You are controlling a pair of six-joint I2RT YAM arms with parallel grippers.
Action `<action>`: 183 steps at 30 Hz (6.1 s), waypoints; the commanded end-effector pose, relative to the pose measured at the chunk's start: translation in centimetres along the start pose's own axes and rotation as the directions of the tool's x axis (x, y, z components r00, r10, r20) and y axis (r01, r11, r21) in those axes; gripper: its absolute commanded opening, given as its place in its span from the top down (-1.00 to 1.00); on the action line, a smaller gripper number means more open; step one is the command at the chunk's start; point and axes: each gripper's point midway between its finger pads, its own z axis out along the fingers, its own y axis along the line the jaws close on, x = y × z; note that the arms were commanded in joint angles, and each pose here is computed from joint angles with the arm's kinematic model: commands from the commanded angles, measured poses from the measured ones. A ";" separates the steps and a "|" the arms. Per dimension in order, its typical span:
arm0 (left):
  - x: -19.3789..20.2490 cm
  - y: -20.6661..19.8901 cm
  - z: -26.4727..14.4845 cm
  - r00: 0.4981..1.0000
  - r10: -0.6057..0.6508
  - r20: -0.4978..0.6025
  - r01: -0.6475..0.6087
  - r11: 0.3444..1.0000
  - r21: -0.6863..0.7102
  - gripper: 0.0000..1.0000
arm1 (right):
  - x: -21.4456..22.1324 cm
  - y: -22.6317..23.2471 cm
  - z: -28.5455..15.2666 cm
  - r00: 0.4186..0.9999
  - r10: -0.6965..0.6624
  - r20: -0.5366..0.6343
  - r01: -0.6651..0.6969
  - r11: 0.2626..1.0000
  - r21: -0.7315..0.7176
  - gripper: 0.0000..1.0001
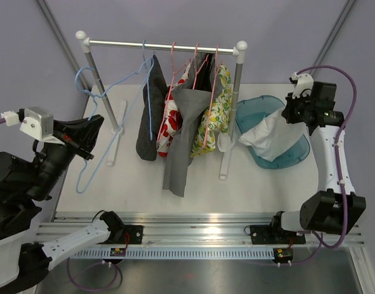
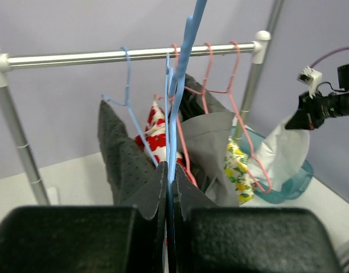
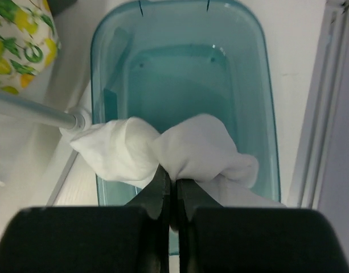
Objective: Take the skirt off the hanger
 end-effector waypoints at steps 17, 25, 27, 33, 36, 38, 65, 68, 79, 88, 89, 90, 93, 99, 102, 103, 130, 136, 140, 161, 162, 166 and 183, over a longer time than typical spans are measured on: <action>6.4 7.9 2.1 0.948 0.184 -0.258 -0.283 0.858 -0.428 1.00 | 2.8 7.0 -1.8 0.998 -0.026 0.059 0.046 0.933 -0.358 -0.89; 8.2 9.7 8.7 0.960 0.117 -0.254 -0.216 0.886 -0.410 1.00 | 4.8 11.9 -4.2 0.988 -0.059 0.143 0.133 0.795 -0.592 -0.95; 8.5 11.0 10.1 0.968 0.089 -0.234 -0.181 0.895 -0.408 1.00 | 5.0 12.5 -4.7 0.985 -0.067 0.161 0.153 0.777 -0.610 -0.99; 6.5 12.2 13.9 0.992 -0.020 -0.127 -0.023 0.945 -0.326 1.00 | 4.8 13.3 -5.9 0.976 -0.079 0.204 0.193 0.750 -0.632 -0.99; 5.9 13.1 14.5 0.994 -0.068 -0.088 0.035 0.943 -0.330 1.00 | 4.6 13.4 -6.1 0.973 -0.080 0.214 0.200 0.749 -0.632 -0.99; 5.6 13.4 14.7 0.994 -0.091 -0.062 0.065 0.939 -0.337 1.00 | 4.7 13.4 -6.1 0.974 -0.079 0.211 0.198 0.748 -0.633 -0.99; 10.2 20.4 14.0 0.973 -0.222 -0.063 0.171 0.877 -0.450 -0.04 | 5.0 14.0 -6.2 0.977 -0.070 0.203 0.191 0.713 -0.675 -0.99; 8.5 20.0 12.5 0.982 -0.180 -0.046 0.136 0.865 -0.484 -0.56 | 5.1 14.0 -6.3 0.977 -0.072 0.203 0.193 0.713 -0.674 -0.99; 7.3 9.4 9.0 0.959 -0.272 -0.079 0.248 0.942 -0.227 -0.84 | 5.3 13.6 -5.6 0.981 -0.077 0.179 0.179 0.719 -0.671 -0.99; 11.3 7.3 14.1 0.957 -0.207 -0.204 0.161 0.961 -0.223 -0.64 | 5.3 13.6 -5.9 0.981 -0.073 0.178 0.174 0.728 -0.663 -0.99; 12.4 8.0 15.2 0.951 -0.209 -0.227 0.154 0.959 -0.240 -0.59 | 5.3 13.6 -5.9 0.981 -0.071 0.181 0.175 0.729 -0.662 -0.99; 12.5 8.2 15.9 0.953 -0.205 -0.222 0.150 0.959 -0.240 -0.57 | 5.5 13.7 -5.8 0.982 -0.068 0.176 0.170 0.729 -0.663 -0.99; 13.7 8.6 17.9 0.947 -0.207 -0.247 0.149 0.961 -0.233 -0.46 | 5.3 13.7 -5.8 0.981 -0.066 0.181 0.171 0.729 -0.663 -0.99; 14.5 8.9 19.8 0.945 -0.210 -0.252 0.150 0.960 -0.236 0.05 | 5.6 13.6 -5.5 0.983 -0.065 0.171 0.164 0.728 -0.665 -0.99; 14.6 9.3 20.1 0.950 -0.186 -0.249 0.123 0.960 -0.250 0.47 | 5.6 13.6 -5.5 0.983 -0.066 0.171 0.164 0.728 -0.665 -0.99; 14.6 9.6 20.1 0.953 -0.167 -0.252 0.100 0.961 -0.259 0.59 | 5.6 13.6 -5.4 0.984 -0.066 0.168 0.162 0.727 -0.667 -0.99; 16.5 7.9 21.4 0.943 0.135 -0.305 -0.138 0.990 0.011 0.59 | 5.6 13.6 -5.6 0.982 -0.075 0.171 0.171 0.731 -0.660 -0.99; 17.1 8.3 21.8 0.940 0.129 -0.317 -0.135 0.991 0.003 0.78 | 5.7 13.6 -5.6 0.982 -0.076 0.170 0.171 0.731 -0.661 -0.99; 17.3 8.3 21.9 0.938 0.126 -0.322 -0.132 0.991 0.002 0.94 | 5.6 13.6 -5.7 0.982 -0.077 0.171 0.172 0.731 -0.660 -0.99; 8.6 7.4 19.7 0.995 0.063 -0.079 -0.069 0.995 -0.066 1.00 | 5.6 13.6 -5.8 0.982 -0.079 0.173 0.175 0.733 -0.658 -0.99; 8.5 7.3 19.6 0.995 0.061 -0.074 -0.067 0.995 -0.068 1.00 | 5.6 13.6 -5.8 0.982 -0.080 0.174 0.176 0.733 -0.657 -0.99; 8.7 7.5 19.6 0.995 0.060 -0.081 -0.066 0.995 -0.070 1.00 | 5.6 13.5 -5.8 0.981 -0.080 0.175 0.177 0.733 -0.657 -0.99; 15.5 7.9 20.0 0.979 0.047 -0.197 -0.057 0.997 -0.044 0.98 | 5.7 13.5 -5.7 0.982 -0.080 0.168 0.172 0.734 -0.657 -0.99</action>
